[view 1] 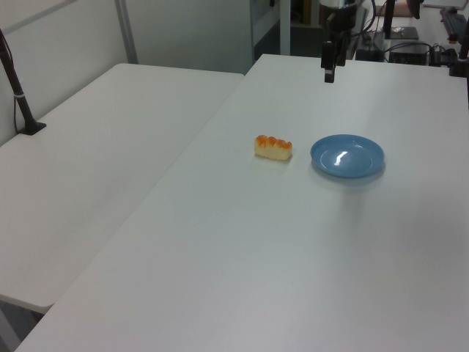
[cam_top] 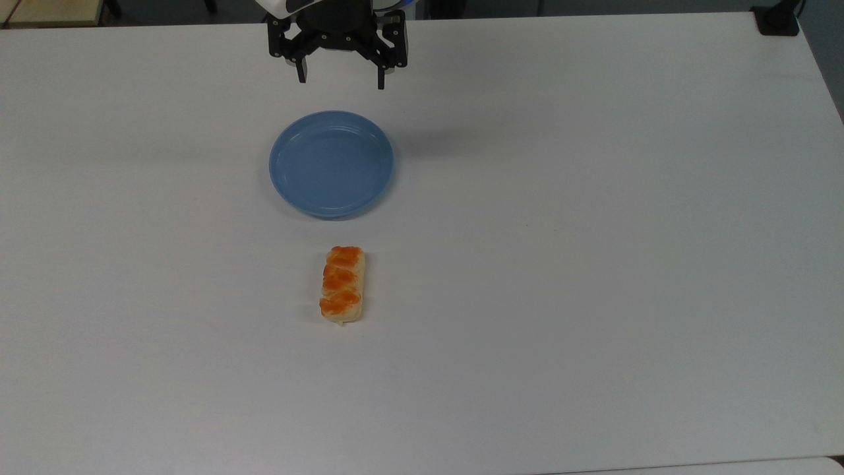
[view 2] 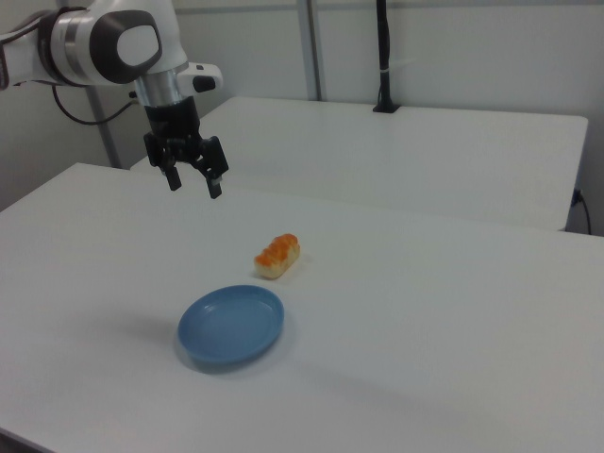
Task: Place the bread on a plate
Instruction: 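Move the open gripper over the plate toward the glazed bread roll, then lower the open gripper around the orange-glazed bread roll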
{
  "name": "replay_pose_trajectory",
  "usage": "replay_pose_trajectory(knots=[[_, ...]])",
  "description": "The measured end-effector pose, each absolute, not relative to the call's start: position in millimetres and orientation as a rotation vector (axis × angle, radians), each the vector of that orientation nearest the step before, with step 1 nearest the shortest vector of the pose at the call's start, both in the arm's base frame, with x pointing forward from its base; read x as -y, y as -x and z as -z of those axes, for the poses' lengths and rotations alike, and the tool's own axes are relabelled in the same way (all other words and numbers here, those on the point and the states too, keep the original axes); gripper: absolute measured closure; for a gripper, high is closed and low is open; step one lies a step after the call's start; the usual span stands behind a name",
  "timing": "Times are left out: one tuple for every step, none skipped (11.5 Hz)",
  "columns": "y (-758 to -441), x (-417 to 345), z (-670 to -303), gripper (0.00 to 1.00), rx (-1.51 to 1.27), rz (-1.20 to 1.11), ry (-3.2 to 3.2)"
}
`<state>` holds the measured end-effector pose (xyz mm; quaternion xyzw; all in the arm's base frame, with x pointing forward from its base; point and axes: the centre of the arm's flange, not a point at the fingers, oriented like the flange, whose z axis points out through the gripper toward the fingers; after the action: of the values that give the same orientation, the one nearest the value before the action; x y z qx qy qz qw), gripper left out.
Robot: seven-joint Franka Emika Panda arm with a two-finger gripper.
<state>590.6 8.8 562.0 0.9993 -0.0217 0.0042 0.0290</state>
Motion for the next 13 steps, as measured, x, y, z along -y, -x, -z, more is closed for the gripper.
replay_pose_trajectory(knots=[[-590.6, -8.8, -558.4, 0.0, 0.083, -0.003, -3.082], [-592.3, -8.5, -556.7, 0.0, 0.091, 0.0, -3.09], [-595.7, -7.5, -552.1, 0.0, 0.098, 0.01, -3.097], [-598.9, -7.3, -548.3, 0.0, 0.099, 0.018, -3.098], [-601.0, -7.5, -545.9, 0.0, 0.099, 0.022, -3.097], [-602.1, -7.5, -545.4, 0.0, 0.099, 0.022, -3.097], [-602.4, -7.5, -545.9, 0.0, 0.099, 0.021, -3.097], [-602.5, -7.5, -546.6, 0.0, 0.099, 0.018, -3.097], [-602.6, -7.5, -546.7, 0.0, 0.099, 0.018, -3.097], [-603.4, -6.8, -544.3, 0.0, 0.099, 0.024, -3.097], [-606.4, -2.6, -540.1, 0.0, 0.096, 0.032, -3.095], [-615.6, 5.4, -534.1, 0.0, 0.079, 0.017, -3.093], [-631.2, 12.0, -521.2, 0.0, 0.077, -0.028, -3.088]])
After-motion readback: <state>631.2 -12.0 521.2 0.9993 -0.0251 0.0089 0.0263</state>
